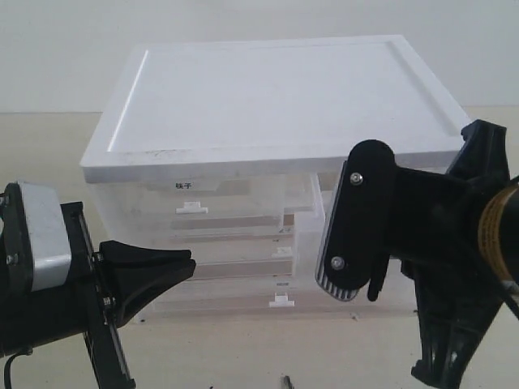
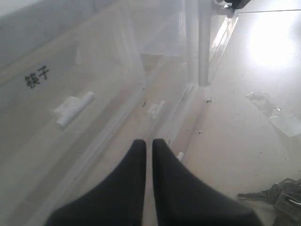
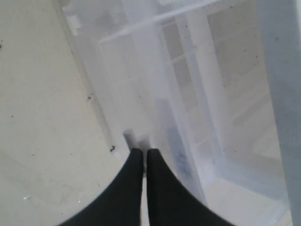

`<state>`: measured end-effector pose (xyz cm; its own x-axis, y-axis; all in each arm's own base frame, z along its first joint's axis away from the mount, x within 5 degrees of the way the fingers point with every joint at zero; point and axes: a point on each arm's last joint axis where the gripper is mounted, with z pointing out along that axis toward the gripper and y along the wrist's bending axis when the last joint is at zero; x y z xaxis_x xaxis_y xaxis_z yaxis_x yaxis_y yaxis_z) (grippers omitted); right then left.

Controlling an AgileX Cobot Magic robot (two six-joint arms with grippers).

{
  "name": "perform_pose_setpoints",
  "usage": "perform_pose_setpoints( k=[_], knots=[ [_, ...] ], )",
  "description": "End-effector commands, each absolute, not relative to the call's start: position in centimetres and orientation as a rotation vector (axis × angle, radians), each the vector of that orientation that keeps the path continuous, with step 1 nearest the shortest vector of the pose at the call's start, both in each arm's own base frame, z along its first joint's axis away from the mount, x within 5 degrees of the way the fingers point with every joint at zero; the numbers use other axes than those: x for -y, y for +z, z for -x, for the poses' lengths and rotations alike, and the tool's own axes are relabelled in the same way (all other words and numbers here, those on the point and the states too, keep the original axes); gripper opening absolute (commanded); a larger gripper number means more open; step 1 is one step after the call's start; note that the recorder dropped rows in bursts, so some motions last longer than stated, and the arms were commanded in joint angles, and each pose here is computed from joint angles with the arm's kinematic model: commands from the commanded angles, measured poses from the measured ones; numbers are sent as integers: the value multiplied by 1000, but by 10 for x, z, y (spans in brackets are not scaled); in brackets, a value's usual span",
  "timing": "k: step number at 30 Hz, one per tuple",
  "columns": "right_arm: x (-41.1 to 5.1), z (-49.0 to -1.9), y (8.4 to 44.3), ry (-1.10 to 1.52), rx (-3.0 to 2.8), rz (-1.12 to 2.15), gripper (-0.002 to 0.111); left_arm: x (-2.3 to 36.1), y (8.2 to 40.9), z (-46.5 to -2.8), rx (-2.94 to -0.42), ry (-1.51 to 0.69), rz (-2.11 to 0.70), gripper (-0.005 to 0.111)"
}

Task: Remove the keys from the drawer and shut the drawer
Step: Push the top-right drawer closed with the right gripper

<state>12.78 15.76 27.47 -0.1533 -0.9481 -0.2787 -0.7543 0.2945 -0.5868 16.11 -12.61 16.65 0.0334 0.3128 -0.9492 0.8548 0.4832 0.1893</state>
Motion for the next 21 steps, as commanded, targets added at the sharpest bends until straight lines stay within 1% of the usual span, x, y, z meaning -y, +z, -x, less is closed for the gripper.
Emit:
perform_pose_setpoints(
  k=[1,4,7,15,21],
  knots=[
    [-152,-135,273,-521,-1889,1421,0,127,166,-162,-1542,-575,-1052,4],
    [-149,-140,274,-569,-1839,1328,0,127,166,-162,-1542,-575,-1052,4],
    [-148,-141,273,-588,-1820,1309,0,127,166,-162,-1542,-575,-1052,4],
    [-155,-143,273,-518,-1716,1283,0,127,166,-162,-1542,-575,-1052,4],
    [-140,-161,268,-540,-1753,1174,0,127,165,-162,-1554,-568,-1060,4]
  ],
)
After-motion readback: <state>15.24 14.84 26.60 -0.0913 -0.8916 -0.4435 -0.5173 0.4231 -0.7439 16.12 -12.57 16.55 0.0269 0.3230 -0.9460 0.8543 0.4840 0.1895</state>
